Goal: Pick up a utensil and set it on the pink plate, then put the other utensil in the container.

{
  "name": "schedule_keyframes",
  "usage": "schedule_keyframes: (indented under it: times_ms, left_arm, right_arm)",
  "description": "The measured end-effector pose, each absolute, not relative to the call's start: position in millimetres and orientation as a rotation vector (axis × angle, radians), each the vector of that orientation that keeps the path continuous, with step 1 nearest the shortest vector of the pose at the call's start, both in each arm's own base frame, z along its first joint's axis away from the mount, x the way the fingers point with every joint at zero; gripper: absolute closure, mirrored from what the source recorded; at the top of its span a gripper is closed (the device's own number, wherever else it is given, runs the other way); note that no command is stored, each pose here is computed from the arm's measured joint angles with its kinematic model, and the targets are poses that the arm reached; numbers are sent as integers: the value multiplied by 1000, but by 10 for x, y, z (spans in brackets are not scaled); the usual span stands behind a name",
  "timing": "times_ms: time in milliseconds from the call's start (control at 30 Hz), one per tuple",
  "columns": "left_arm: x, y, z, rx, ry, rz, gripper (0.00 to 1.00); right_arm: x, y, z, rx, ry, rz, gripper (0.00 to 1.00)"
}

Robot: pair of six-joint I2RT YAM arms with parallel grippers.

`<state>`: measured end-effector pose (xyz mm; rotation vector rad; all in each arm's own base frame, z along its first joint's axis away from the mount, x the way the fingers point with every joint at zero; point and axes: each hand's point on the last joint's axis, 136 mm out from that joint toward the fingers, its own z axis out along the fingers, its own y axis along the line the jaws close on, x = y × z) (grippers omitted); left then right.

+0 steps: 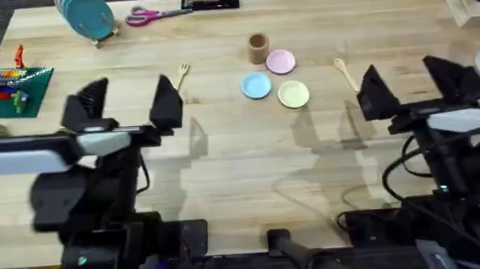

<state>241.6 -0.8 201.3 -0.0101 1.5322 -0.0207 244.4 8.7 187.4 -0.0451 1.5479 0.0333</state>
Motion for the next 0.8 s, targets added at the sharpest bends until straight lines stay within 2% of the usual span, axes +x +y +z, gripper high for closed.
schedule_keyframes:
  times_ms: [167, 267, 800]
  left_arm:
    - [2303, -8, 2411, -12, 1479, -23, 7]
    - [2244, -8, 2551, -12, 1484, -24, 7]
    - [2258, -8, 2910, -19, 1811, -24, 6]
  right_arm:
    - [2362, 87, 2284, -46, 1495, 32, 3]
    - [2327, 88, 2445, -46, 1516, 32, 4]
    - [2238, 87, 2843, -43, 1792, 40, 5]
